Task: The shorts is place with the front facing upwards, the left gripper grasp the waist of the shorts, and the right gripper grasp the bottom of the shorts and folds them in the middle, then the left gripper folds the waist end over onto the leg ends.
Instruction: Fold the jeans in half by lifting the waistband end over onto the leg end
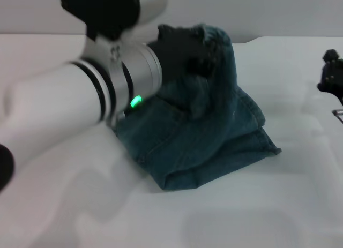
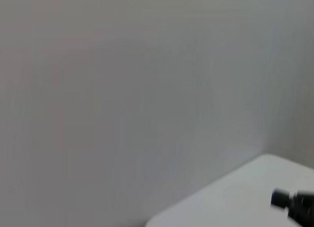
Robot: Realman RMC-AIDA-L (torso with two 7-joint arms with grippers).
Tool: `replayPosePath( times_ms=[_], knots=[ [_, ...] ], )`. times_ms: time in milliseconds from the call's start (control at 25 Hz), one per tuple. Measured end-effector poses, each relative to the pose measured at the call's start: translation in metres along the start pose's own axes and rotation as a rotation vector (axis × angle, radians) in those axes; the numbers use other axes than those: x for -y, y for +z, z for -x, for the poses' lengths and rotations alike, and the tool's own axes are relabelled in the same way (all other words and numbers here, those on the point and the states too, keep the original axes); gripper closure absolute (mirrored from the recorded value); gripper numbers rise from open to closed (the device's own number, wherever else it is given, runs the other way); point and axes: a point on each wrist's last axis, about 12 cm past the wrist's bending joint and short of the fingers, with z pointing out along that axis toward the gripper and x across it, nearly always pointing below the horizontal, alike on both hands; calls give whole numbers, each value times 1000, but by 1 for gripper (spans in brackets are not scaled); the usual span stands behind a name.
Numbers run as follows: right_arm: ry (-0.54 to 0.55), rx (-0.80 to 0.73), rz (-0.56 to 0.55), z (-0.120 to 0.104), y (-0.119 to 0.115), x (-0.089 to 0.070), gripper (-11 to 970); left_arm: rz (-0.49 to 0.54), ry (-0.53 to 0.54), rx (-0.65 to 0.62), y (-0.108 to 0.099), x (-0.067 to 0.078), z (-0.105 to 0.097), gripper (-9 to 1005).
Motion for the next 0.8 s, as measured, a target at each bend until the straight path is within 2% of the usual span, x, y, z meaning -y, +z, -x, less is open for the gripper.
replayPosePath(
  times_ms=[120,240,320,600,680,800],
  knots=[
    [16,20,-26,1,-10,4,959,-4,-9,-7,4,2,-12,823],
    [16,25,-34,0,-15,6,960,-1,-16,-3,5,1,-14,820],
    [14,23,-33,0,-16,6,960,19,-31,17,8,-3,-23,819],
    [8,22,-21,-1,-20,4,960,15,-25,16,10,-2,-25,619],
    [9,23,-22,-1,-21,4,960,14,-25,17,10,-2,-25,392],
    [12,49,-27,1,-26,6,960,16,-25,25,10,-1,-25,250]
  ],
)
